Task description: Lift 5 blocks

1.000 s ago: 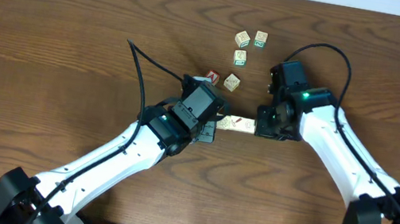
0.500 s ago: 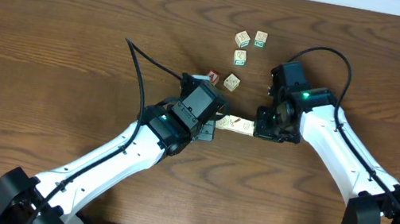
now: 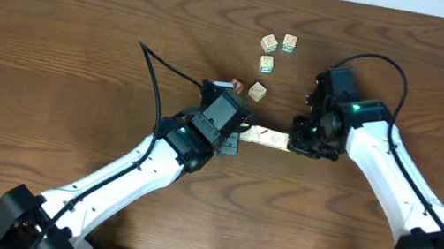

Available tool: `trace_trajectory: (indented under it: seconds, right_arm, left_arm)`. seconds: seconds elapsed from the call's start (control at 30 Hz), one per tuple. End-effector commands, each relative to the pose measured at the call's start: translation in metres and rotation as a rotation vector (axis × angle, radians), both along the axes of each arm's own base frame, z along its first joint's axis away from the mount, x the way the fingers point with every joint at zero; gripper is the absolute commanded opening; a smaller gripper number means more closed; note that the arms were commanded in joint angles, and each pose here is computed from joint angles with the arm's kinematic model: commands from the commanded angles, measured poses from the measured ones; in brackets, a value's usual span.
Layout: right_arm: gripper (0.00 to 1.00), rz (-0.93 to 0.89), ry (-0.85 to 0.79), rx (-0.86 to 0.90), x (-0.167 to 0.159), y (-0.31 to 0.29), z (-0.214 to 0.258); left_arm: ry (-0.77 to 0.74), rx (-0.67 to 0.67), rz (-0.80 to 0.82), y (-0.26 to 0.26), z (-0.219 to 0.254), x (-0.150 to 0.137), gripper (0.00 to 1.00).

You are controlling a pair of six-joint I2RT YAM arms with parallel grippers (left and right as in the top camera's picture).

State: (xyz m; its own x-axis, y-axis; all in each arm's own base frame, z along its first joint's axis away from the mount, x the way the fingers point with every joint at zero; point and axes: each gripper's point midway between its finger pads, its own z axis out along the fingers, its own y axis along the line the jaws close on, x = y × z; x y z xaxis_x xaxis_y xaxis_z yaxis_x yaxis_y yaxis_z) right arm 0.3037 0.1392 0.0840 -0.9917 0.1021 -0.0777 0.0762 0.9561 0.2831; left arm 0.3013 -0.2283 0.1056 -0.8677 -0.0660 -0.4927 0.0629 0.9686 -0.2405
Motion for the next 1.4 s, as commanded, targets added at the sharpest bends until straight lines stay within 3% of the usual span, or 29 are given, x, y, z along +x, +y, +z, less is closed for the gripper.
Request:
trace_trajectory:
  seconds: [0.0, 0.4, 1.37]
  right_arm:
    - [0.01, 0.217, 0.07, 0.498, -0.036, 0.096, 0.06]
    - [0.01, 0.222, 0.043, 0.455, -0.032, 0.092, 0.055]
    - [0.01, 0.229, 0.033, 0.385, -0.029, 0.084, 0.031]
  left_arm:
    - [0.115, -0.292, -0.25, -0.081, 0.025, -0.039, 0.07]
    - [0.177, -0.298, -0.269, -0.091, 0.002, -0.041, 0.07]
    - [0.181, -0.294, -0.269, -0.094, -0.004, -0.039, 0.07]
